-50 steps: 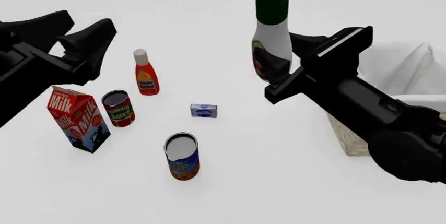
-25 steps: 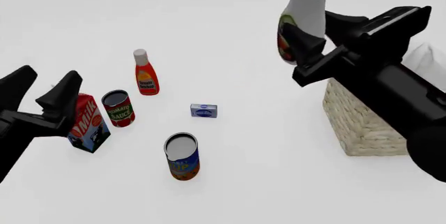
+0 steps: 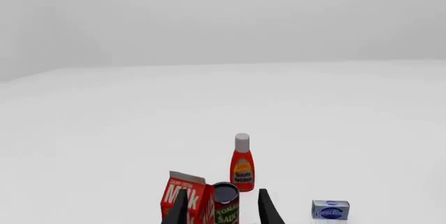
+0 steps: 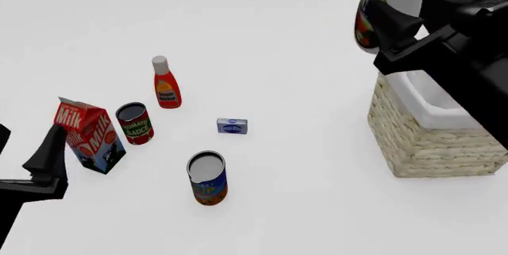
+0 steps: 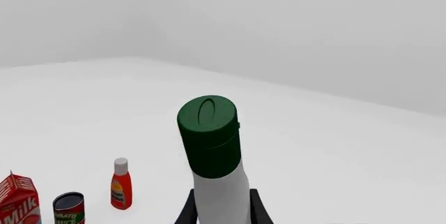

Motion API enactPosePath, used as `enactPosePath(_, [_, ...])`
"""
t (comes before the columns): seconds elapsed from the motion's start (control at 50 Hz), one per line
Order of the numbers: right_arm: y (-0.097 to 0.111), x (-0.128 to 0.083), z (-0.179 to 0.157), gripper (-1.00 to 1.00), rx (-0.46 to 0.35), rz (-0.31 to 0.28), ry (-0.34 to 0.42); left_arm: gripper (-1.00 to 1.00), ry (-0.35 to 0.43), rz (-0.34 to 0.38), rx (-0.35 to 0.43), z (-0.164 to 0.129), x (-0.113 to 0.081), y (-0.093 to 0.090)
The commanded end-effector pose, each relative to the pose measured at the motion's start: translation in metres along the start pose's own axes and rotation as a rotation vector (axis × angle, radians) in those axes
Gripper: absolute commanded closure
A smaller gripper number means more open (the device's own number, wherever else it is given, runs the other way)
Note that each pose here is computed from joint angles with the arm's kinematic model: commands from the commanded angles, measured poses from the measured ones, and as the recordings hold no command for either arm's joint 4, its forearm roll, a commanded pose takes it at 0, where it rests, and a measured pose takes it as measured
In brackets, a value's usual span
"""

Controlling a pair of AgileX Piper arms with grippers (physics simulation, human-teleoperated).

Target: Pick the salad dressing and place it in the basket.

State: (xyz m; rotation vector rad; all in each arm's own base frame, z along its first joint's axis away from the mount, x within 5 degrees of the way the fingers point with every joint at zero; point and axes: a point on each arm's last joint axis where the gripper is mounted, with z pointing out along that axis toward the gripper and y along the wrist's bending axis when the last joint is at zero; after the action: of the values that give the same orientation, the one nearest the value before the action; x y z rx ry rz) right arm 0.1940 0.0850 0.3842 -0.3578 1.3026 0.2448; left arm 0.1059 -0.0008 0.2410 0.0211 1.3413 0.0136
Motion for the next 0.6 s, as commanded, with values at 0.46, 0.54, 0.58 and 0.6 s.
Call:
enactPosePath(0.46, [-0.052,-0.021,-0.018,1.0,0.251,-0.021,-0.041,-1.0,0.049,0.059,-0.103,-0.054,0.007,0.006])
enactPosePath(0.54, [-0.063,-0.014,-0.015,1.0,0.299,-0.026,-0.023,-1.0,0.056,0.046,-0.104,-0.054,0.008,0.006])
enactPosePath(0.58, [-0.067,-0.01,-0.014,1.0,0.319,-0.026,-0.014,-1.0,0.054,0.049,-0.105,-0.054,0.008,0.006])
enactPosePath(0.6, [-0.071,-0.008,-0.014,1.0,0.335,-0.024,-0.009,-1.0,0.055,0.046,-0.106,-0.054,0.008,0.006])
